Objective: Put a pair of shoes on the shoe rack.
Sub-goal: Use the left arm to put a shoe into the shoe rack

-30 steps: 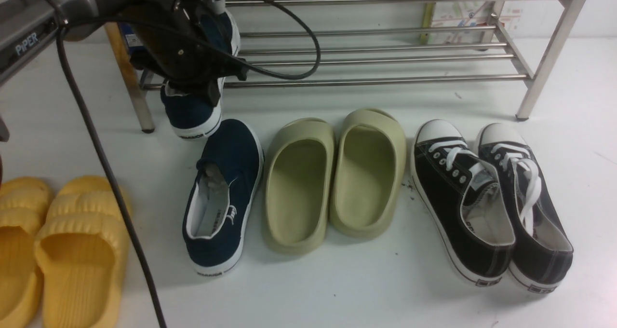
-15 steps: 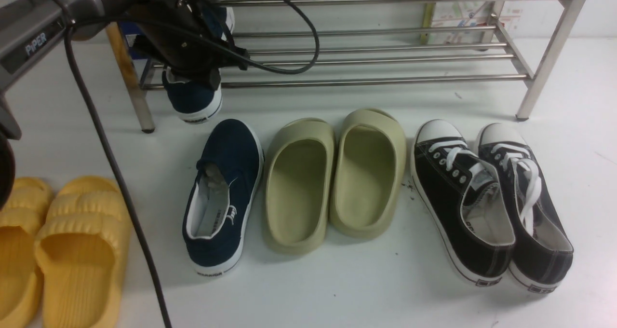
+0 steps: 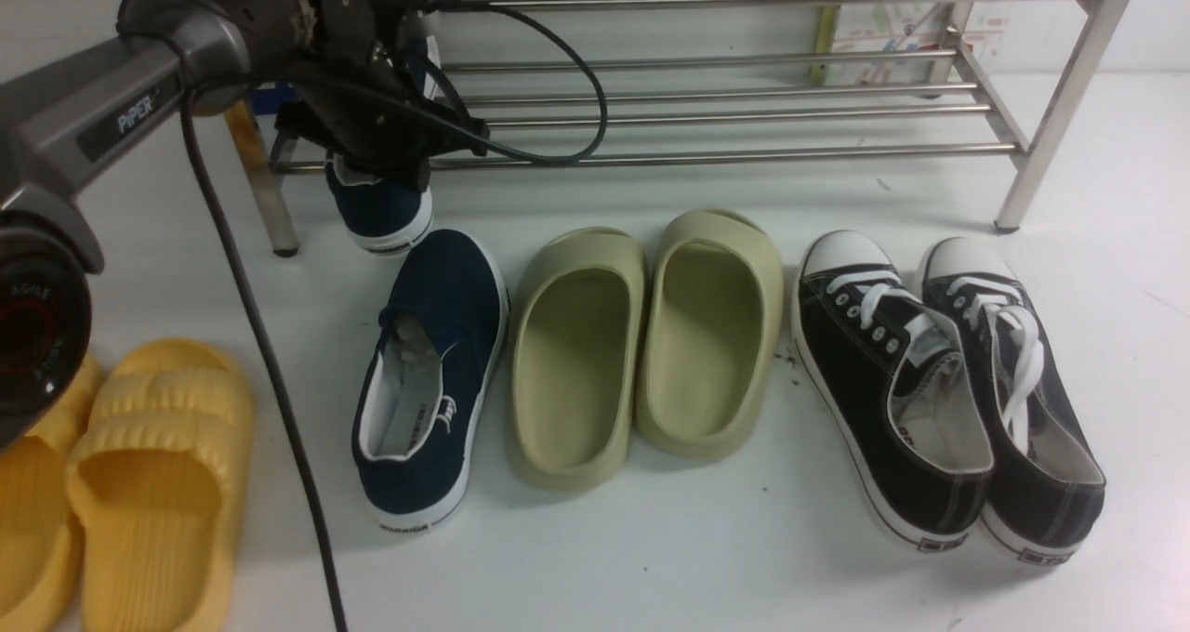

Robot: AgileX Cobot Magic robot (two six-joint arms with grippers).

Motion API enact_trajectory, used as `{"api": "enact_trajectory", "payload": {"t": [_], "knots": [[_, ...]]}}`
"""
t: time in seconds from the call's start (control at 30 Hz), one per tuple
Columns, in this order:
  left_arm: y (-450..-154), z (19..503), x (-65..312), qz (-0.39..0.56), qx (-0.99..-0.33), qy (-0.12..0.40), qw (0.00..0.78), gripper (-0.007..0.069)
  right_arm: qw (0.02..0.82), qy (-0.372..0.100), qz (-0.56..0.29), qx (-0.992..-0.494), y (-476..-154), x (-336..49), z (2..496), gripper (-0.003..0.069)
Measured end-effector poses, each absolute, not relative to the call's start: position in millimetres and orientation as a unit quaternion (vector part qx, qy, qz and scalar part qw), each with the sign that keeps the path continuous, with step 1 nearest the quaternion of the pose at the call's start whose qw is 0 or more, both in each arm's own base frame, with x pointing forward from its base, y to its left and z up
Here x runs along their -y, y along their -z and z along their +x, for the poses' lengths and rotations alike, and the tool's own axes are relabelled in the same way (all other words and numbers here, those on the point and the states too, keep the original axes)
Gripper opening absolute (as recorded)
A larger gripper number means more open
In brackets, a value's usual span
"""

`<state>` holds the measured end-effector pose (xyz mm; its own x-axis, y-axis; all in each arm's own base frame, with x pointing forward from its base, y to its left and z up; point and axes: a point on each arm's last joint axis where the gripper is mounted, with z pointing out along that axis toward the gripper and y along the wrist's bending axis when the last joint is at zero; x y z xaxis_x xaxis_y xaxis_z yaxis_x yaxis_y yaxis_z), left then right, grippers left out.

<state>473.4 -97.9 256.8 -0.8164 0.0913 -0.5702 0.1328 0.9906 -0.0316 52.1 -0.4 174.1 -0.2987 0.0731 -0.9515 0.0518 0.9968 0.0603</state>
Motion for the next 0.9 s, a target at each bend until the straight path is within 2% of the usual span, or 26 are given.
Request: {"api": "enact_trajectory", "payload": {"t": [0.03, 0.07, 0.17, 0.3, 0.4, 0.47, 0.63, 0.7, 0.73, 0.83, 0.87, 0.9], "knots": [[-256.9, 473.6, 97.8, 0.058, -0.952, 0.035, 0.298, 0.0060, 0.591, -0.009, 0.039, -0.806, -174.1, 0.4, 52.1, 0.0239], [-258.3, 474.4, 97.8, 0.058, -0.950, 0.032, 0.305, 0.0108, 0.591, -0.009, 0.039, -0.806, -174.1, 0.4, 52.1, 0.0239], [-261.2, 475.4, 96.8, 0.061, -0.948, 0.026, 0.313, 0.0167, 0.591, -0.009, 0.039, -0.806, -174.1, 0.4, 52.1, 0.0239], [-262.4, 473.6, 94.9, 0.062, -0.950, 0.018, 0.305, 0.0288, 0.591, -0.009, 0.039, -0.806, -174.1, 0.4, 52.1, 0.0239], [-269.6, 468.3, 93.6, 0.062, -0.953, 0.016, 0.296, 0.0328, 0.591, -0.009, 0.039, -0.806, -174.1, 0.4, 52.1, 0.0239], [-289.2, 458.2, 91.4, 0.060, -0.952, 0.016, 0.298, 0.0343, 0.591, -0.003, 0.035, -0.806, -174.1, 0.9, 52.0, 0.0239], [-345.7, 427.1, 84.6, 0.057, -0.944, 0.020, 0.325, 0.0340, 0.591, 0.006, 0.030, -0.806, -174.1, 1.6, 52.0, 0.0239], [-355.8, 419.6, 83.4, 0.055, -0.943, 0.022, 0.327, 0.0330, 0.591, 0.006, 0.029, -0.806, -174.1, 1.7, 52.0, 0.0239], [-367.0, 407.2, 81.9, 0.051, -0.943, 0.032, 0.326, 0.0299, 0.591, 0.007, 0.029, -0.806, -174.1, 1.7, 52.0, 0.0239], [-359.9, 392.8, 83.7, 0.042, -0.949, 0.060, 0.306, 0.0195, 0.591, 0.007, 0.029, -0.806, -174.1, 1.7, 52.0, 0.0239], [-358.1, 392.3, 83.6, 0.041, -0.950, 0.060, 0.304, 0.0186, 0.591, 0.007, 0.029, -0.806, -174.1, 1.7, 52.0, 0.0239], [-337.6, 389.3, 84.8, 0.028, -0.956, 0.071, 0.284, 0.0115, 0.591, 0.007, 0.029, -0.806, -174.1, 1.8, 52.0, 0.0239]]}}
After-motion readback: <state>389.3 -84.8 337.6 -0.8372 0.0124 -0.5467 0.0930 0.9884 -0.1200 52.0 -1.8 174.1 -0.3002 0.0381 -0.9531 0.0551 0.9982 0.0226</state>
